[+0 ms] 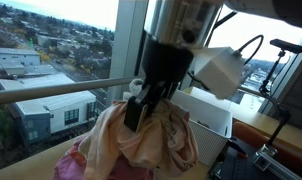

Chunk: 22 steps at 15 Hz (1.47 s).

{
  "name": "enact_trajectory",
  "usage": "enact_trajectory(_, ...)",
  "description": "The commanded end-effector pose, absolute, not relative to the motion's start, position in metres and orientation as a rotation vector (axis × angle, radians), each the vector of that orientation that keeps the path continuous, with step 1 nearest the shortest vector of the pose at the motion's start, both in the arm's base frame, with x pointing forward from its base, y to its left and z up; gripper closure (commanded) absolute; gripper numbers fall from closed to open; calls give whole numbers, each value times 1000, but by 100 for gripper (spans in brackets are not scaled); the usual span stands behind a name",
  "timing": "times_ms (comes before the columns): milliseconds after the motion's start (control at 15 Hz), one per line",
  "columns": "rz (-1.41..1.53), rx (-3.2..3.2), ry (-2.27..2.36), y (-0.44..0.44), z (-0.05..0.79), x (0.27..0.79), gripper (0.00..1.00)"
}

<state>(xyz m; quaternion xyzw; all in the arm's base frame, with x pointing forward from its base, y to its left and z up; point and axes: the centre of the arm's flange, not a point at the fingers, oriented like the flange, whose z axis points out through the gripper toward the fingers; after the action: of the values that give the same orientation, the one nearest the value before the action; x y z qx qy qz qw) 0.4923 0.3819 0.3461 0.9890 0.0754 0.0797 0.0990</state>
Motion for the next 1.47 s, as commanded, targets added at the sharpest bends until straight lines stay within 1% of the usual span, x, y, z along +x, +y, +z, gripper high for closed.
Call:
enact_trajectory(0,185,2919,236,391,303,523,100)
enact_trajectory(267,109,2928,235,389,240,554,100)
enact_trajectory(533,84,2933,243,389,196,588,100)
enact_trajectory(600,78,2936,234,386,194,595,75)
enact_trajectory(667,73,2943,223,383,194,600,73)
enact_trajectory(800,50,2963,201,373,211,605,60)
enact_trajectory(1067,-8,3022,94,352,295,595,31)
enact_trajectory(1133,-3,3031,66,345,317,592,23)
enact_trajectory(1267,35,3036,1,323,358,591,10)
enact_trajectory(1333,56,3031,-35,304,376,591,2)
enact_trajectory(1400,79,3023,-69,283,391,592,0)
